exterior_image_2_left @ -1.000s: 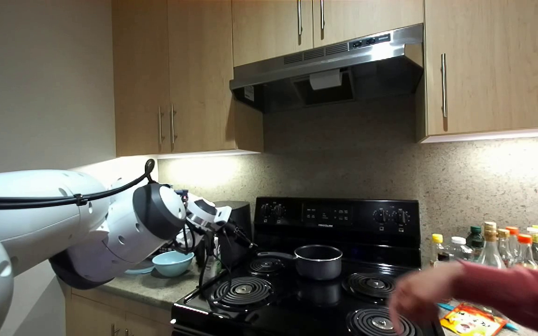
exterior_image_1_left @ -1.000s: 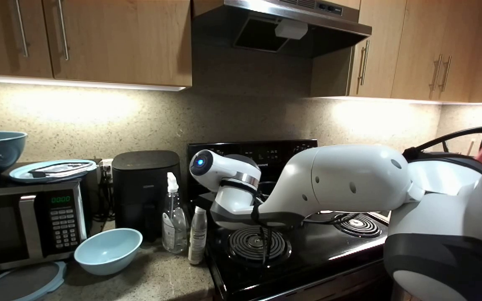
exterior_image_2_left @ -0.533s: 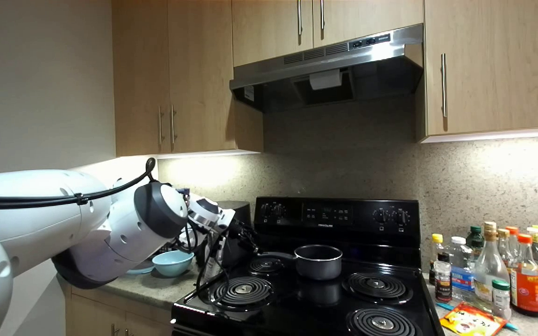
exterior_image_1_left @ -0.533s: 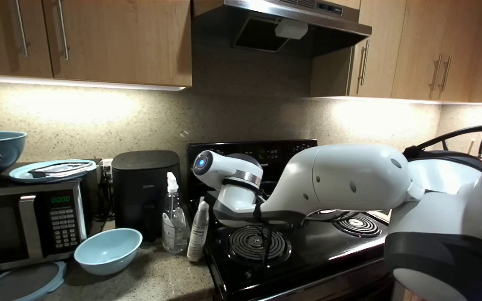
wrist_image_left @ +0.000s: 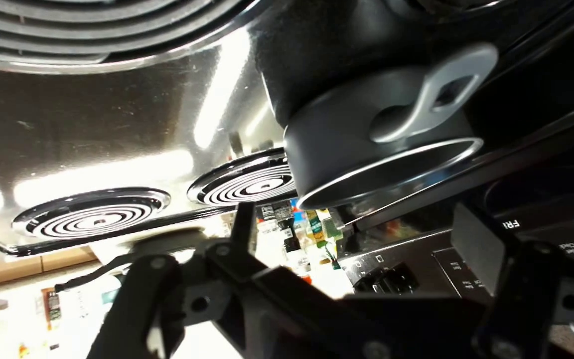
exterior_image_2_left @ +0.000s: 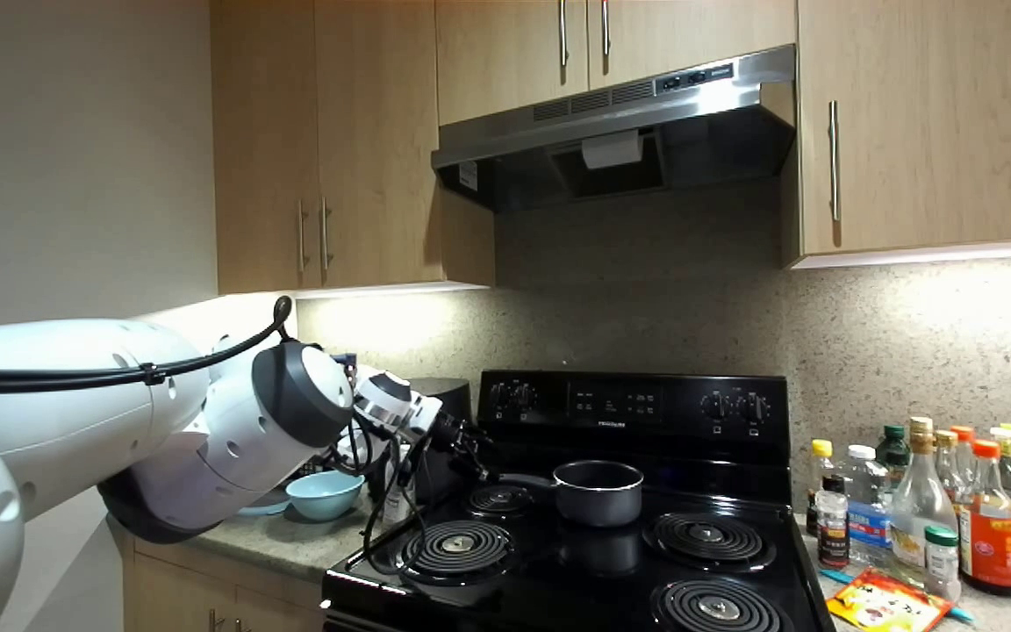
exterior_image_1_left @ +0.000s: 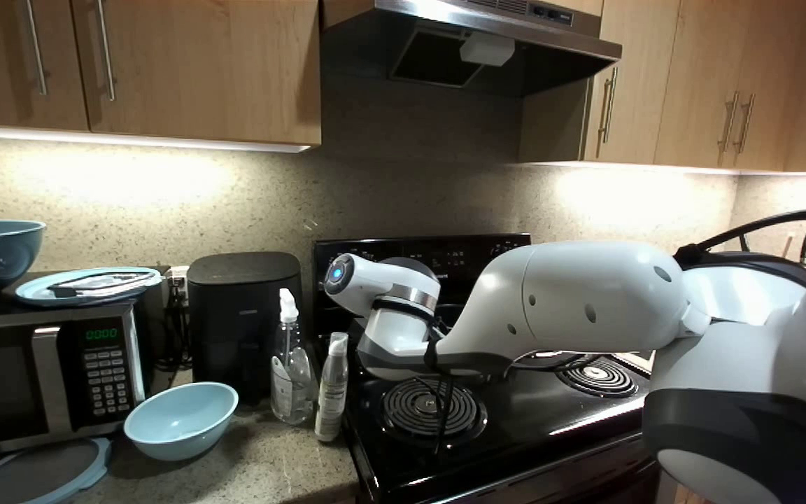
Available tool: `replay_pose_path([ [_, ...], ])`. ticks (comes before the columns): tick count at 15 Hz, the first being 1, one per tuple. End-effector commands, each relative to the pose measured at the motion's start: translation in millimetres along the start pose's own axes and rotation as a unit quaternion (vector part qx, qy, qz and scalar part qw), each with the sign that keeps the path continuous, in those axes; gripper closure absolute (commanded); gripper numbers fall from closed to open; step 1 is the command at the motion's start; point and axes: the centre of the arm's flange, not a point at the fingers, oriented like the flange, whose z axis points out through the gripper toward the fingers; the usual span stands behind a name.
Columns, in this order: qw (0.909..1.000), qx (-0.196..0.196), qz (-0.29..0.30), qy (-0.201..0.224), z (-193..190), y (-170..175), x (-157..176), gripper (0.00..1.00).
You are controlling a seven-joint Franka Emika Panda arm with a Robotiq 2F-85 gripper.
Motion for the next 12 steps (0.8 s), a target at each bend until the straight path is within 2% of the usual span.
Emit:
replay_pose_path([
  [1, 0.9998, -0.010, 0.016, 0.010, -1.6, -5.1, 0.5, 0.00],
  [3, 0.9998, -0.010, 0.015, 0.009, -2.2, -4.3, 1.2, 0.00],
  [7, 0.9960, -0.029, 0.084, -0.004, 11.3, 15.2, 27.8, 0.00],
  [12, 0.9787, -0.073, 0.190, -0.026, 52.2, 44.6, 69.8, 0.00],
])
